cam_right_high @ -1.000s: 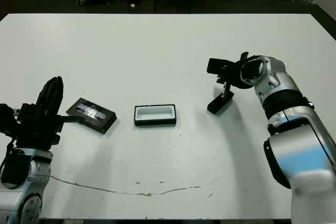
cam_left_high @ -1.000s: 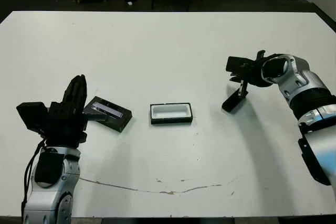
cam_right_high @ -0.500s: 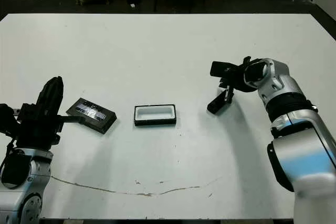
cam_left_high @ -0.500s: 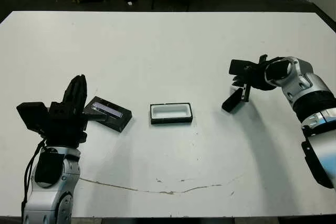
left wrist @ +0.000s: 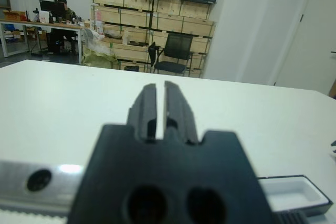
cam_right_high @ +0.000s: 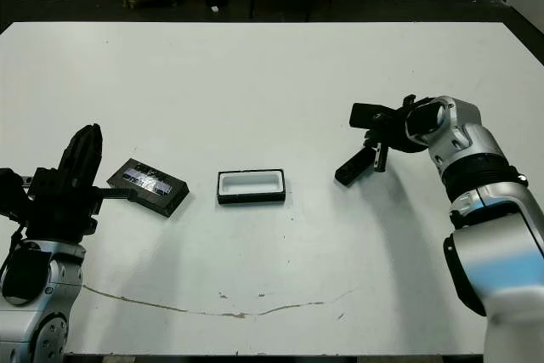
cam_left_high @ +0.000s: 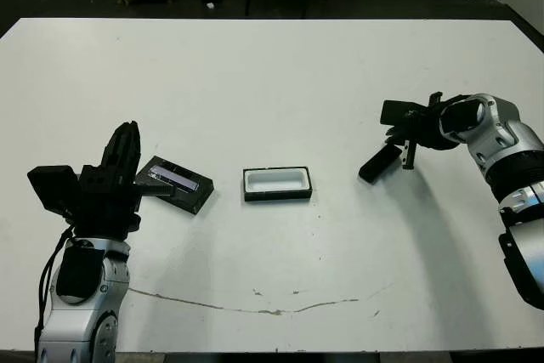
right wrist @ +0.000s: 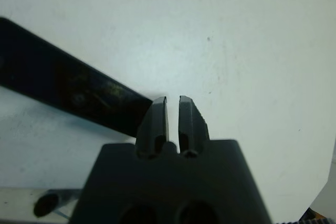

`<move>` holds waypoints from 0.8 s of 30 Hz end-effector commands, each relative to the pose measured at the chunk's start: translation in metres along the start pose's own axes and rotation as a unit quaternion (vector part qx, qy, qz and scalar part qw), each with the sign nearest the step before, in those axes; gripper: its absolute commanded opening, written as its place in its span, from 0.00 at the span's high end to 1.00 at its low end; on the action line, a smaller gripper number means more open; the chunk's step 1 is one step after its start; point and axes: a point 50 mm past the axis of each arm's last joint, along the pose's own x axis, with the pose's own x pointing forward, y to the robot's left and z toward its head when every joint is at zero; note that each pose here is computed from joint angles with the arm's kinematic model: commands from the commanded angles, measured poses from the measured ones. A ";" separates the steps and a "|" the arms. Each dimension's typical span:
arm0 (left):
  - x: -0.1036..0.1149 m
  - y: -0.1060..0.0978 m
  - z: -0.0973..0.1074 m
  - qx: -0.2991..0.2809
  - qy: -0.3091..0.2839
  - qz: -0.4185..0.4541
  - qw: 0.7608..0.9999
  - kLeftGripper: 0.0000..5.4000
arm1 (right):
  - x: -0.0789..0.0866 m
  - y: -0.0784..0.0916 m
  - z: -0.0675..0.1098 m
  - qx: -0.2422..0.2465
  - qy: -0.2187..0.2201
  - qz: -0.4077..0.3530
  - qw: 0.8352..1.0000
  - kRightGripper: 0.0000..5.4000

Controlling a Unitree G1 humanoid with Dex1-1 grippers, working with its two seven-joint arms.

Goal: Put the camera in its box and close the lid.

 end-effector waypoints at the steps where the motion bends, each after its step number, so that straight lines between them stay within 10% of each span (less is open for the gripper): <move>1: -0.003 0.002 -0.005 0.002 0.017 0.002 1.000 1.00 | 0.002 0.008 -0.008 0.005 0.013 0.020 1.000 1.00; 24: -0.004 0.002 -0.005 -0.001 0.020 0.005 1.000 1.00 | -0.009 0.019 -0.019 -0.015 0.004 0.059 0.998 1.00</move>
